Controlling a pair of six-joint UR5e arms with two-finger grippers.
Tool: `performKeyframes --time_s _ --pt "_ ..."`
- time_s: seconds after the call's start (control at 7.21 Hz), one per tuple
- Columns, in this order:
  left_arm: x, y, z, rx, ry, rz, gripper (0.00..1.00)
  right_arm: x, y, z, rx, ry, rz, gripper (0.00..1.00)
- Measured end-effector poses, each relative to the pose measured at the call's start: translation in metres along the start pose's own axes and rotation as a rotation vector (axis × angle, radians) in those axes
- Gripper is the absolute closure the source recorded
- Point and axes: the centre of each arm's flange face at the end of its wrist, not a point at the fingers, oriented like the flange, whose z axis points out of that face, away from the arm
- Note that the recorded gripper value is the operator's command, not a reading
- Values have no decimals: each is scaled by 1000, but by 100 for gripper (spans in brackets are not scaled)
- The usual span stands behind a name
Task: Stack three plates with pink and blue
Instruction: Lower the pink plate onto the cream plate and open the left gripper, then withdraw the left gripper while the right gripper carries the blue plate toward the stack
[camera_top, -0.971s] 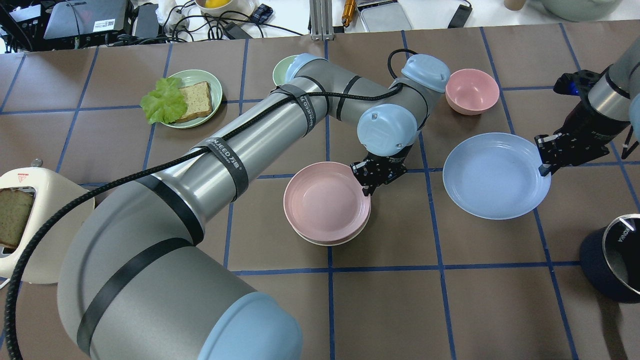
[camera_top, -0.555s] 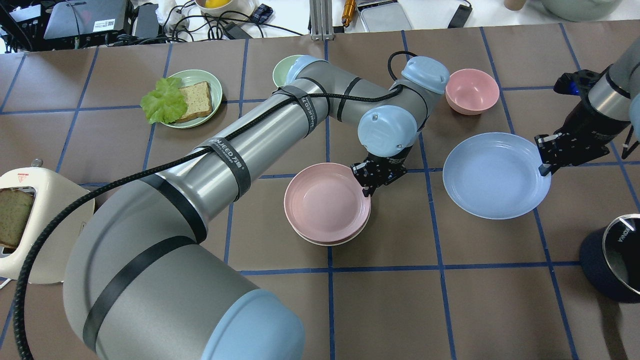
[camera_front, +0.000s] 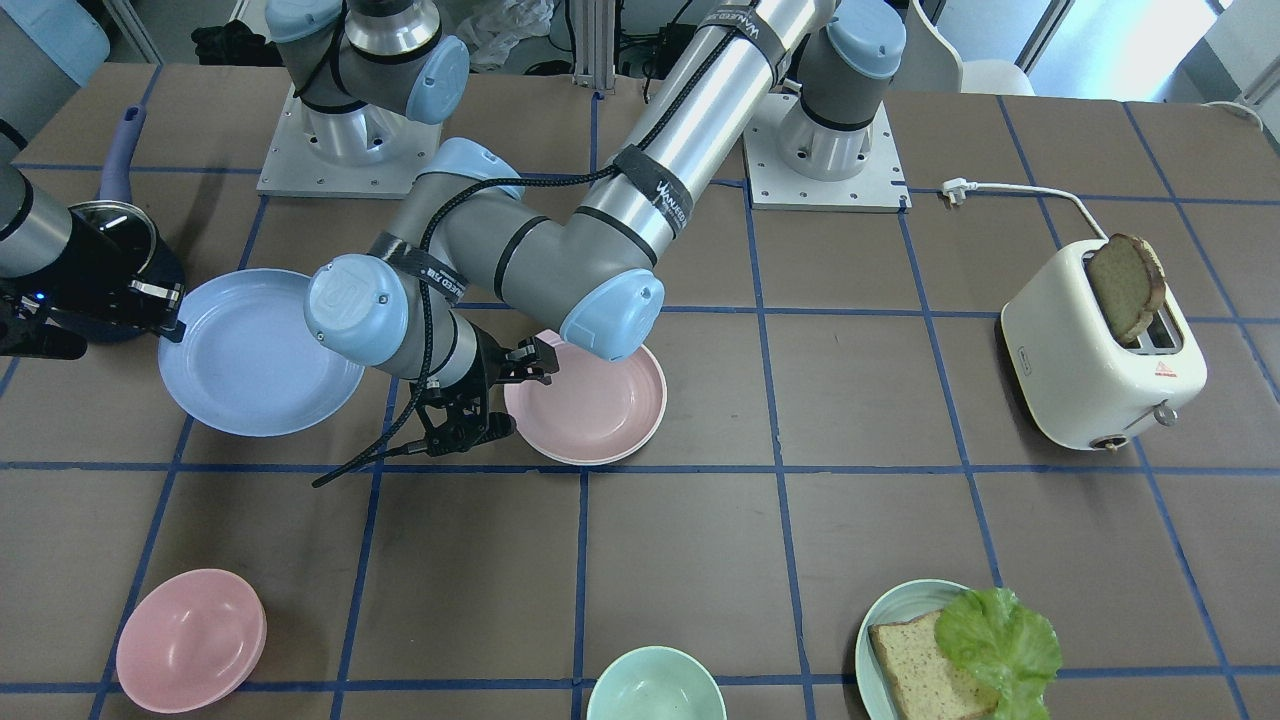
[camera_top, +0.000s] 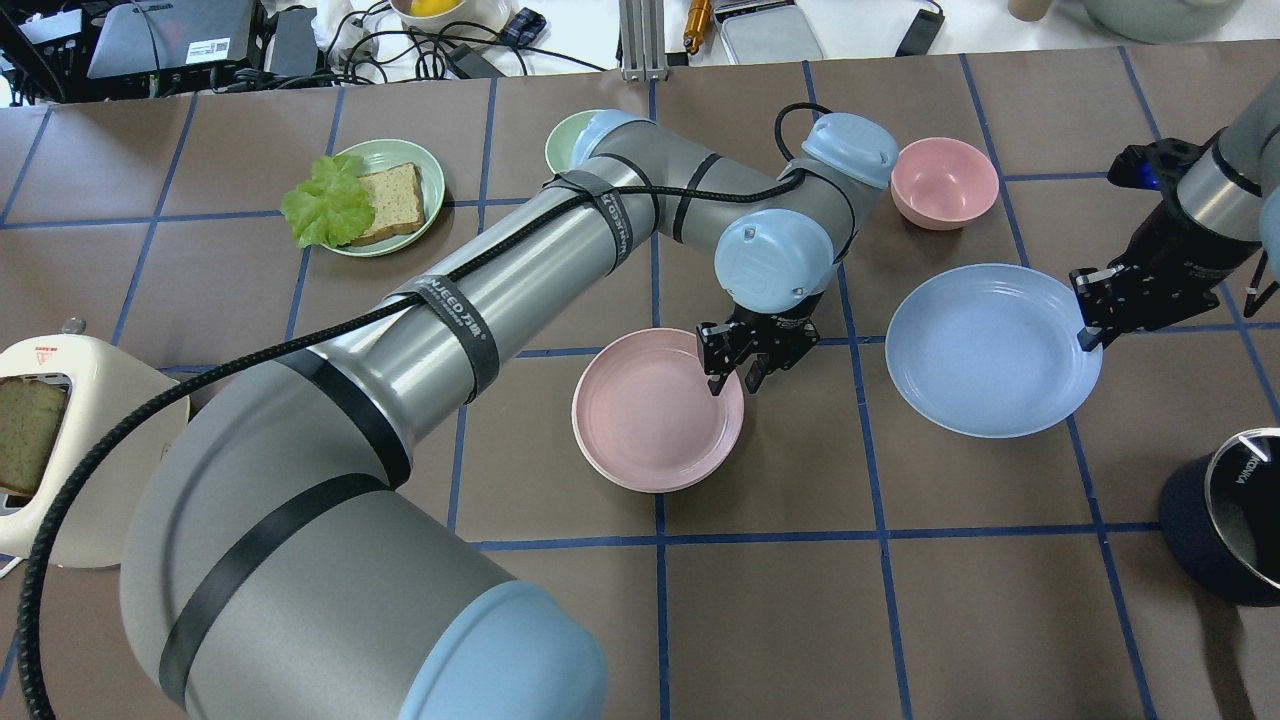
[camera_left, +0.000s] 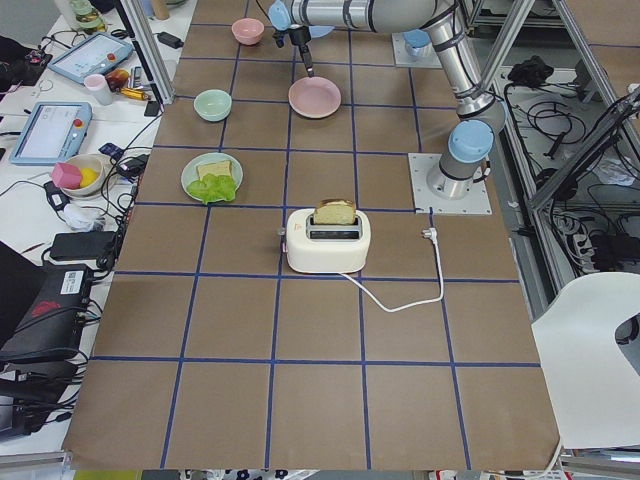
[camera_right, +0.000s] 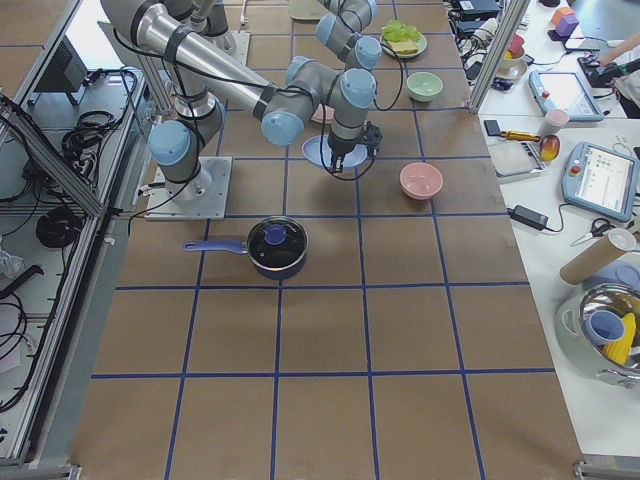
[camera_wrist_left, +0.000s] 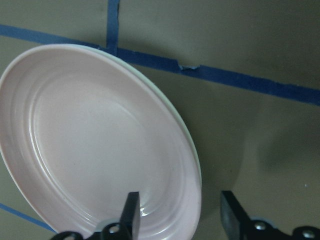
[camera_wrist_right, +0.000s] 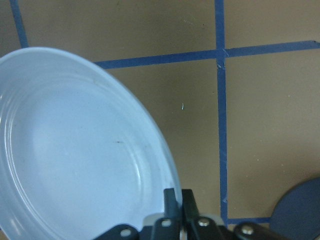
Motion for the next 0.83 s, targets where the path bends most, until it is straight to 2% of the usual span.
performKeyframes --time_s 0.42,0.83 --pt "-53 -11 -80 52 63 -13 0 -12 4 0 -1 2 5 100" --pt "-148 -33 -152 125 150 61 0 -52 11 9 -9 8 -4 100"
